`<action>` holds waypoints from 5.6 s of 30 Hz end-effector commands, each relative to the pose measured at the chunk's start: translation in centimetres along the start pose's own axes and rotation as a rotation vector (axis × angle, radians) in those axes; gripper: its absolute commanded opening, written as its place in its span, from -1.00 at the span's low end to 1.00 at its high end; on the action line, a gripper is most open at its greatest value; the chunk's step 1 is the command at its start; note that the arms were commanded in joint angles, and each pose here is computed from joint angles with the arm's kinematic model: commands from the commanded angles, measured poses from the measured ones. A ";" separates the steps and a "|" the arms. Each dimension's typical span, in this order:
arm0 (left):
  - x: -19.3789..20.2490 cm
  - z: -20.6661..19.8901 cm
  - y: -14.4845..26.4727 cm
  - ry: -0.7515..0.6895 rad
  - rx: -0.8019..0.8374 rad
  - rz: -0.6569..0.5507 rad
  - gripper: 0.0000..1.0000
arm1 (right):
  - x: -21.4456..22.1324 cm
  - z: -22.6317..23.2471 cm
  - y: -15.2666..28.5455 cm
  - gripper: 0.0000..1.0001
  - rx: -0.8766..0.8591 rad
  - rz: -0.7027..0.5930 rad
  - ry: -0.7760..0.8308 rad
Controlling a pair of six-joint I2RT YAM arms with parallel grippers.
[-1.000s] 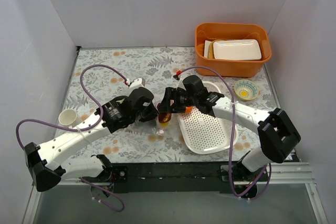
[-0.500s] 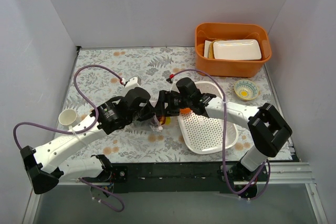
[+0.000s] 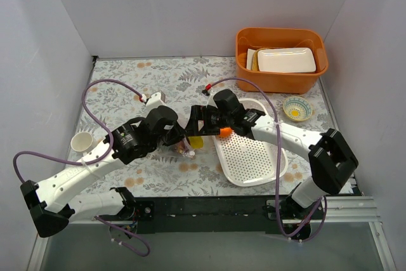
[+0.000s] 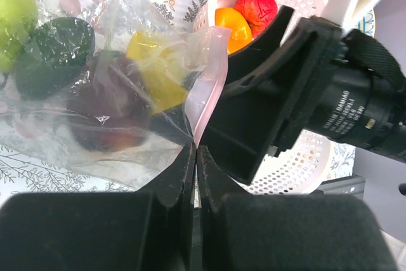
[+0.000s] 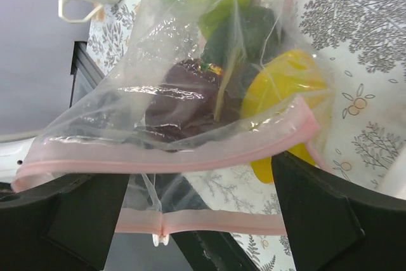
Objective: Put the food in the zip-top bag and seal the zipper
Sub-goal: Place the fake fruit in the zipper food storage bag, then pick up the fake fruit from the bin.
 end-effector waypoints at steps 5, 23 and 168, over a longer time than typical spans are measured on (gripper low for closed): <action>-1.9 -0.4 1.4 0.043 0.021 -0.065 -0.99 | -3.8 1.6 4.0 0.96 0.088 -0.173 0.077; -0.9 -0.1 0.7 0.035 0.013 -0.036 -0.99 | -4.0 -8.5 9.3 0.96 0.494 -0.221 -0.023; 1.4 -0.1 -1.3 -0.006 0.004 0.052 -1.00 | 1.5 -17.7 7.7 -0.10 0.456 -0.002 -0.211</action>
Point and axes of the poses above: each gripper's point midway between its finger pads, its own y axis back along the fingers, its own z axis along the line the jaws close on, x = y × z, the point moved 1 cm from there along y, back along the fingers, and after that the axes turned 4 degrees about -y, right-handed, at the moved point
